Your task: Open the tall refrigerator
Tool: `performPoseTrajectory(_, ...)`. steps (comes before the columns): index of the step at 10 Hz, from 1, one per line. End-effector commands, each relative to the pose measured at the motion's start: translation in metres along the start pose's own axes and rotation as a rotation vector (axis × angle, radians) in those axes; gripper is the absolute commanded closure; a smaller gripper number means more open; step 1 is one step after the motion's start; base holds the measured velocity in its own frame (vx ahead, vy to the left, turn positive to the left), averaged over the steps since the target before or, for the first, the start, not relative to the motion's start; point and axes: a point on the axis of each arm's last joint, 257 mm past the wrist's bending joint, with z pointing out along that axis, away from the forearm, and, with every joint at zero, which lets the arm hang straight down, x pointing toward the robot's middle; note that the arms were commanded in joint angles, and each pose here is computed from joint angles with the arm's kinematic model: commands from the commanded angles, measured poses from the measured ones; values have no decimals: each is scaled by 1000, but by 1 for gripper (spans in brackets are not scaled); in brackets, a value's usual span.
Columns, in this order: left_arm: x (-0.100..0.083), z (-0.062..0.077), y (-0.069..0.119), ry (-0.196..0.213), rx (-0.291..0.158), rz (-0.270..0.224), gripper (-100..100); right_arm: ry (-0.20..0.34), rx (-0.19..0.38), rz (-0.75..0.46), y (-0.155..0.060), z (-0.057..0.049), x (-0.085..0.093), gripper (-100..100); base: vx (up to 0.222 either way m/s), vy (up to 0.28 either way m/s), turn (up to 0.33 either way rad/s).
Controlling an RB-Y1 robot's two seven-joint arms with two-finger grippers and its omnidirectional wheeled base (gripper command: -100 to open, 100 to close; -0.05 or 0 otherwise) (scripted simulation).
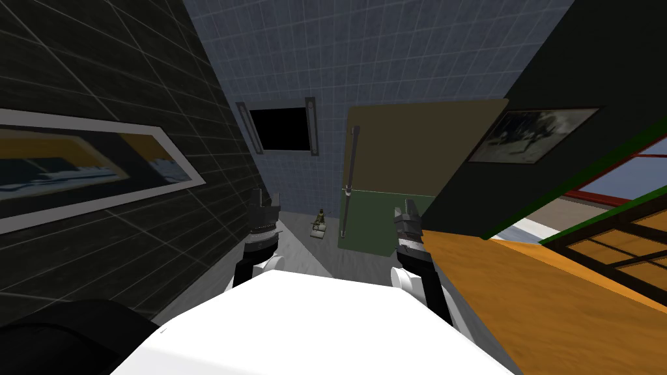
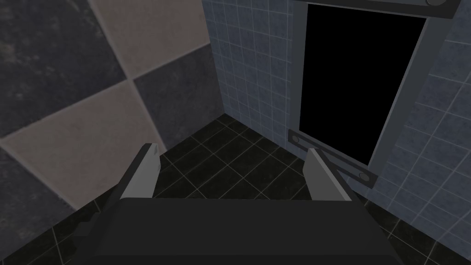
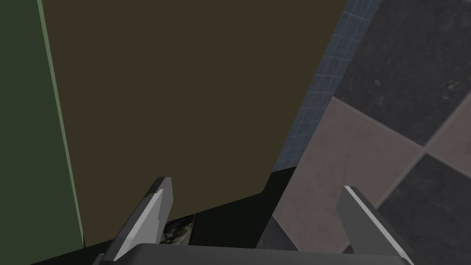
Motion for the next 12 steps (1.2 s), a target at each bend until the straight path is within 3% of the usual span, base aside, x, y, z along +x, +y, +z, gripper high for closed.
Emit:
performPoseTrajectory(1, 0, 0, 0, 0, 0, 0, 0, 0, 0, 0, 0, 0, 0, 0, 0, 0, 0)
performPoseTrajectory(9, 0, 0, 0, 0, 0, 0, 0, 0, 0, 0, 0, 0, 0, 0, 0, 0, 0)
performPoseTrajectory(10, 0, 0, 0, 0, 0, 0, 0, 33, 0, -38, 0, -1, -1, -100, 19, 13, -14)
performPoseTrajectory(12, 0, 0, 0, 0, 0, 0, 0, 74, 6, -103, -1, -3, -5, -100, 34, 28, -26)
